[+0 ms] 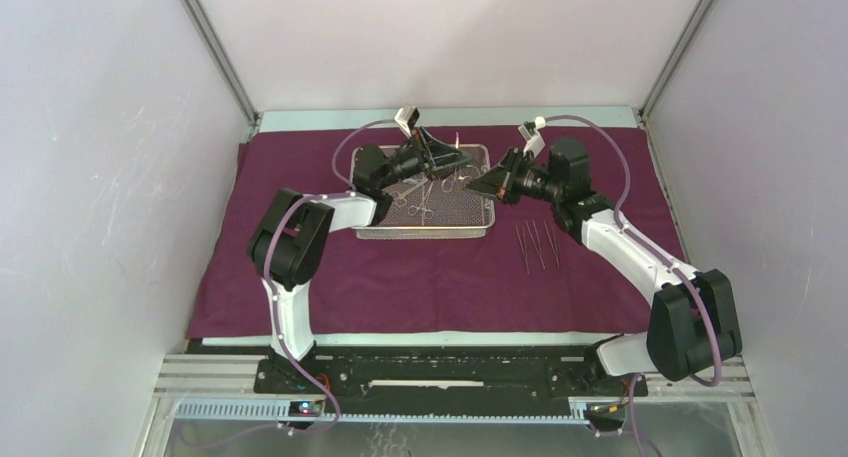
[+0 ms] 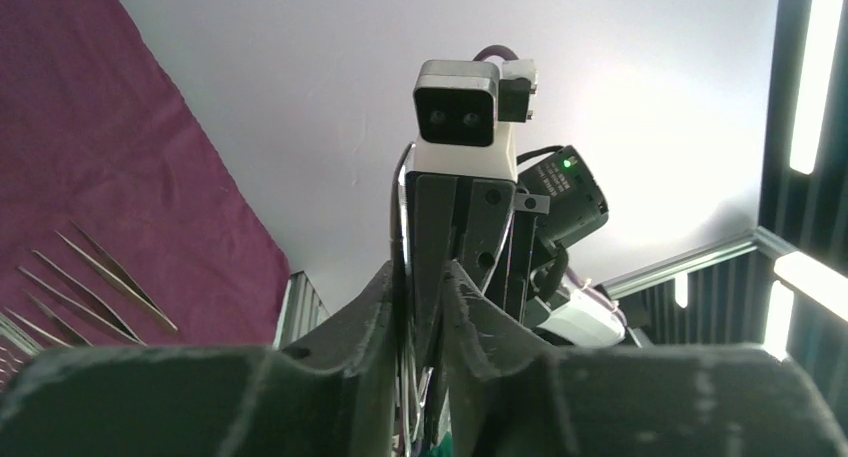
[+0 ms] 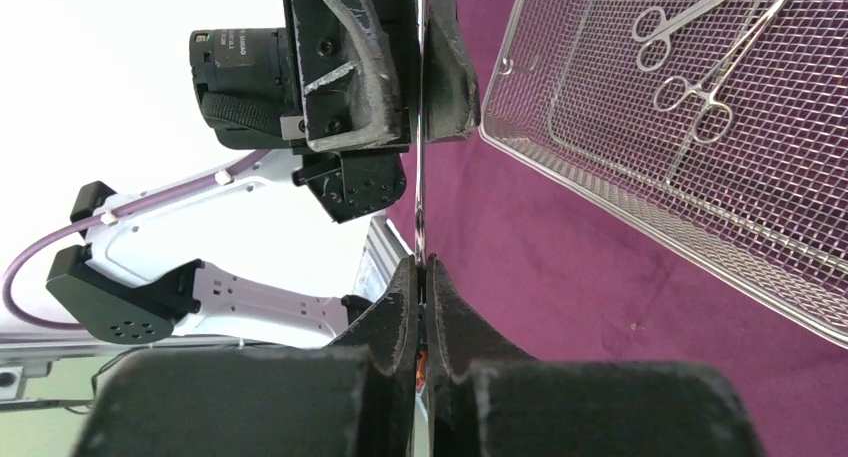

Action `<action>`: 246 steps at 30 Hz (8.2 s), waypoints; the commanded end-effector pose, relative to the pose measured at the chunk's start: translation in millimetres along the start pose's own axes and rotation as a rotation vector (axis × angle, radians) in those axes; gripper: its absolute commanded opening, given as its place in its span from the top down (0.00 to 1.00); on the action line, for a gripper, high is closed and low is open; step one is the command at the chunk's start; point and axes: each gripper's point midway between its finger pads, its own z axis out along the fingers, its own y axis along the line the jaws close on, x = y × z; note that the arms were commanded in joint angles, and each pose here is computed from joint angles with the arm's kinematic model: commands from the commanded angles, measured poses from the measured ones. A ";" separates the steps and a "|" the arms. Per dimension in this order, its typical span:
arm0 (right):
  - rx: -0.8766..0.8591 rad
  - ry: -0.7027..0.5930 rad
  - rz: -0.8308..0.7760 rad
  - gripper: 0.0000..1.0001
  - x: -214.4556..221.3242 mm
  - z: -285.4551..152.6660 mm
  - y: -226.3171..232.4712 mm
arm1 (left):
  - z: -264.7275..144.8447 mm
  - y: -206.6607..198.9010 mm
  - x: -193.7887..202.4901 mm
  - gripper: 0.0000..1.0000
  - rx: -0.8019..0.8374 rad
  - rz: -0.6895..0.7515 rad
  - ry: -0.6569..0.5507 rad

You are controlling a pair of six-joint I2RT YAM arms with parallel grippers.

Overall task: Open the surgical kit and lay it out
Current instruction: Place the medical item in the surgical kit, then adjust the medical item in the surgical kit.

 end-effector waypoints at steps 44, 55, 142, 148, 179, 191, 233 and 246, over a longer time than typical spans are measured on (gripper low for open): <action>1.564 -0.274 -0.030 1.00 -37.2 -307.8 -155.6 | -105.2 33.1 -7.1 0.25 -0.853 0.224 -0.020; 2.077 -0.104 -0.342 1.00 -84.9 -285.2 -196.5 | -103.8 22.7 0.1 0.26 -0.816 0.202 -0.016; 1.396 -0.528 0.425 0.00 -75.4 -300.3 -326.5 | -114.9 27.3 -25.0 0.31 -0.888 0.196 -0.066; 1.399 -0.519 0.426 0.00 -76.3 -306.9 -346.2 | -116.0 26.7 -26.8 0.31 -0.902 0.200 -0.069; 1.291 -0.360 0.380 0.02 -84.5 -246.7 -364.2 | -111.2 29.6 -33.4 0.31 -0.907 0.207 -0.061; 1.238 -0.217 0.300 0.01 -84.6 -204.2 -360.0 | -111.8 33.5 -32.5 0.31 -0.908 0.204 -0.057; 1.609 0.102 0.167 0.46 -14.8 -240.8 -350.8 | -114.8 15.9 -17.2 0.31 -0.776 0.191 -0.064; 1.548 -0.002 0.287 0.12 -20.6 -258.7 -352.5 | -112.5 10.3 -17.7 0.31 -0.761 0.194 -0.069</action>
